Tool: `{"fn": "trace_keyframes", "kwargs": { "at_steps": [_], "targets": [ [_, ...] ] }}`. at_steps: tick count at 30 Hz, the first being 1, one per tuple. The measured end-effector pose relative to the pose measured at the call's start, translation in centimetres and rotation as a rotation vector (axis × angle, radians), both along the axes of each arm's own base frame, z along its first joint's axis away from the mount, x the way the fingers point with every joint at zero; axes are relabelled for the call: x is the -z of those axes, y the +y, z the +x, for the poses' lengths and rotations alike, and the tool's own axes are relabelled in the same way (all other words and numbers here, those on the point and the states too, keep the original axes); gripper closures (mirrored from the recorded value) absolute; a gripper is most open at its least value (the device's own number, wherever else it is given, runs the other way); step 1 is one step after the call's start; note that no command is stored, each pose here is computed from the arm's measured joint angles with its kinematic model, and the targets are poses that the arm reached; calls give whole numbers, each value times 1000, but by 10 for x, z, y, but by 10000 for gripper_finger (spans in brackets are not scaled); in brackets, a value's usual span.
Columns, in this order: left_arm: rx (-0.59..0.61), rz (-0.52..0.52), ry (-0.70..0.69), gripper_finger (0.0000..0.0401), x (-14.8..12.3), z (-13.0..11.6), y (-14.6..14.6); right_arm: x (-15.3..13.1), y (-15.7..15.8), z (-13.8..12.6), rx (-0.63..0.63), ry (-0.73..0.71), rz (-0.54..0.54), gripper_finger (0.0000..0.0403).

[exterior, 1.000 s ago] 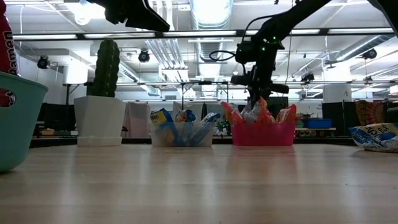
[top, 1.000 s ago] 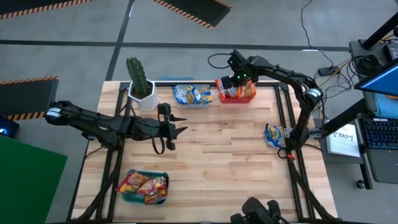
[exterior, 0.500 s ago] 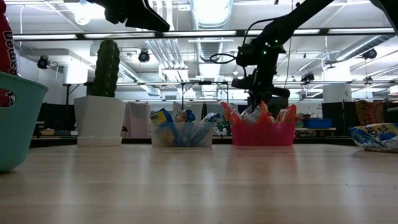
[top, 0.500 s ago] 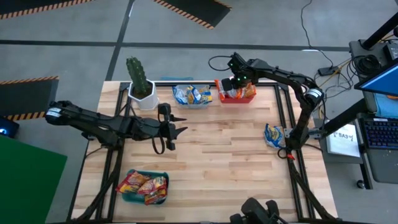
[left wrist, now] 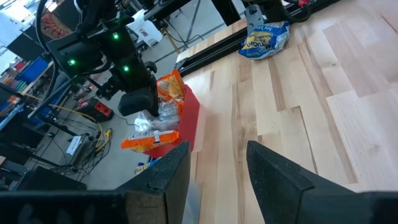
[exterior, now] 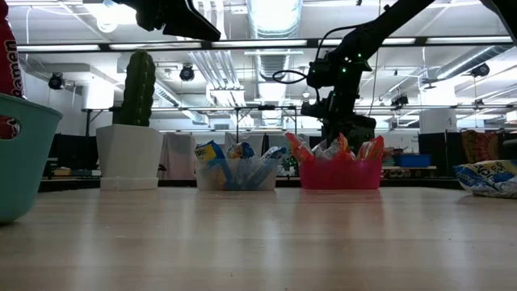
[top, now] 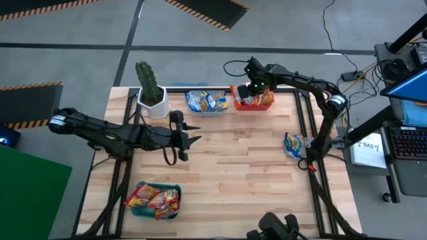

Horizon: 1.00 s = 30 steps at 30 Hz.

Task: Sort Maruchan noodles
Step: Put the orange noodle pack into the red bin

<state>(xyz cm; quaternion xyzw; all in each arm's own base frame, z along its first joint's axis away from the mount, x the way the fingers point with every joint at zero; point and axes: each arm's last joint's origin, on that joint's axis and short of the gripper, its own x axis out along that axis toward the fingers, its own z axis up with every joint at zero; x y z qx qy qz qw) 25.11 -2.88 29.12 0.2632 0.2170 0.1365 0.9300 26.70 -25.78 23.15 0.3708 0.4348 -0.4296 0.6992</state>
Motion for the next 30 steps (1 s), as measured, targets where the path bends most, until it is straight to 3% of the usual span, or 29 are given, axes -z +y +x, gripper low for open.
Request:
{"fn": "trace_keyframes", "kwargs": {
  "at_steps": [4,12,16,22,30],
  "targets": [
    [0,0,0,260,0,0,0,0,0,0,-2,0,-1,382],
    [-1,1,0,260,0,0,0,-13,-4,4,-33,-16,-42,312],
    [-1,1,0,260,0,0,0,-20,-8,8,-35,-52,-80,301],
    [-3,2,0,260,0,0,0,-17,-9,10,-60,-46,-88,337],
    [-3,1,-8,260,-1,0,0,10,-10,26,-133,7,-62,389]
  ]
}}
